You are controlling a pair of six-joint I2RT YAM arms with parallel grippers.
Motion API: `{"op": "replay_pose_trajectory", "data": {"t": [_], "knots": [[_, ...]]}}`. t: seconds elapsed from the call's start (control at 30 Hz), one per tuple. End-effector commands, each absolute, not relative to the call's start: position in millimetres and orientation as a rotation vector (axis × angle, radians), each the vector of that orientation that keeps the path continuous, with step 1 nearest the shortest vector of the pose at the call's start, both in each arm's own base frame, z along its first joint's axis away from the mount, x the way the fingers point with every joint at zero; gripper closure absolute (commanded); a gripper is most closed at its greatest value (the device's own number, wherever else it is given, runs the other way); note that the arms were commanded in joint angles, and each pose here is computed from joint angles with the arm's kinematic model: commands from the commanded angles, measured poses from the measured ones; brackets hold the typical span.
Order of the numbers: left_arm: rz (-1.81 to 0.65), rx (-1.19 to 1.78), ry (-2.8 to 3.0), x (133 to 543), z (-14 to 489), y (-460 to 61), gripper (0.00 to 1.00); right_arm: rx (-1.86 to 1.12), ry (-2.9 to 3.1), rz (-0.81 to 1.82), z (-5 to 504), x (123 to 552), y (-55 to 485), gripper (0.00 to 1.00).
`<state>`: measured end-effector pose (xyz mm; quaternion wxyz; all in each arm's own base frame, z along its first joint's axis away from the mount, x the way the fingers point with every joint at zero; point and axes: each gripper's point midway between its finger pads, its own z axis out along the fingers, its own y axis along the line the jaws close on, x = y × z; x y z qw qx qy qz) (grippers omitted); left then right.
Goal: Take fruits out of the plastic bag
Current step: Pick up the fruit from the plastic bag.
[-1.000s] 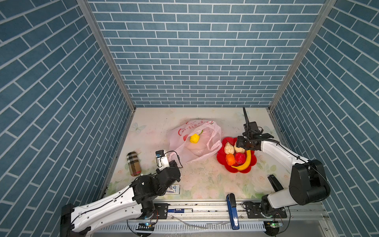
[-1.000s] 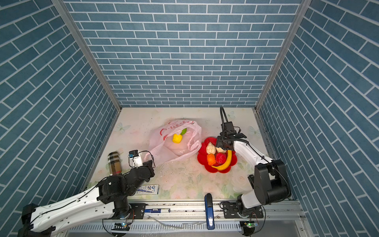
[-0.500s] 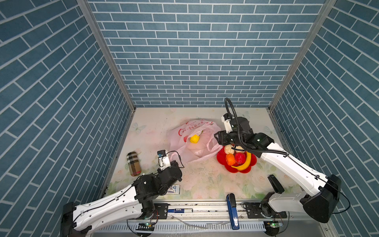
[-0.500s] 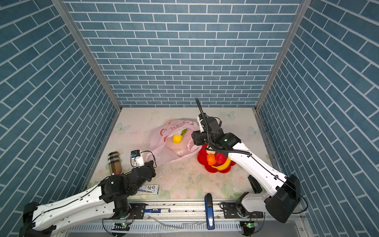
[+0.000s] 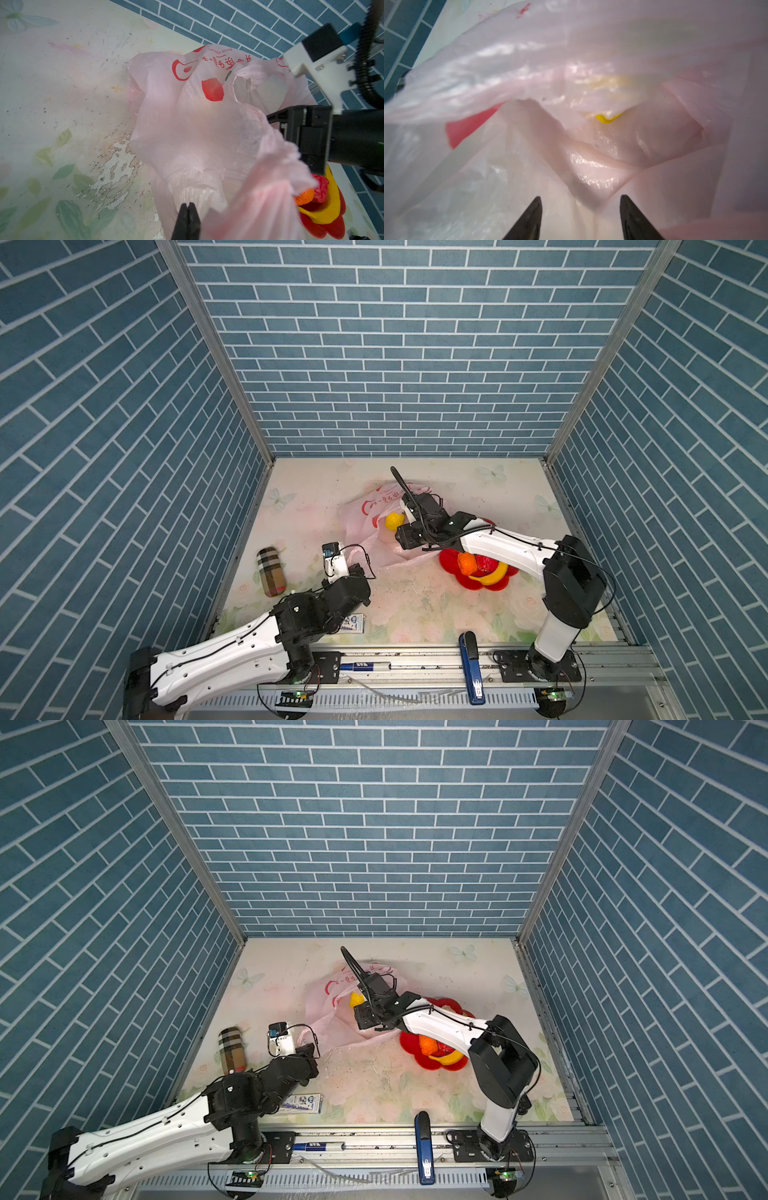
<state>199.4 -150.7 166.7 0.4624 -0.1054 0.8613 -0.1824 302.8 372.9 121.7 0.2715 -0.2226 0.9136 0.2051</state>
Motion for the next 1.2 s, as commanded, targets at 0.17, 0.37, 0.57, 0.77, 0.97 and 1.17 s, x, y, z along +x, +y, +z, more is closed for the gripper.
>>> {"op": "replay_pose_trajectory", "data": {"t": [0.17,0.37,0.57,0.77,0.97,1.17], "knots": [[-0.472,-0.257,2.122,195,162,-148,1.00,-0.389,2.366,0.496,111,366,396,0.29],[-0.477,-0.255,2.143,191,153,-145,1.00,-0.266,2.341,0.481,97,392,399,0.20],[-0.513,-0.261,2.133,188,153,-143,1.00,-0.213,2.351,0.514,88,405,405,0.13],[-0.513,-0.264,2.149,186,145,-142,1.00,-0.195,2.358,0.545,79,413,409,0.13],[-0.532,-0.266,2.157,185,141,-145,1.00,-0.161,2.370,0.570,76,421,413,0.13],[-0.533,-0.263,2.158,185,142,-145,1.00,-0.153,2.403,0.547,56,422,412,0.14]]}}
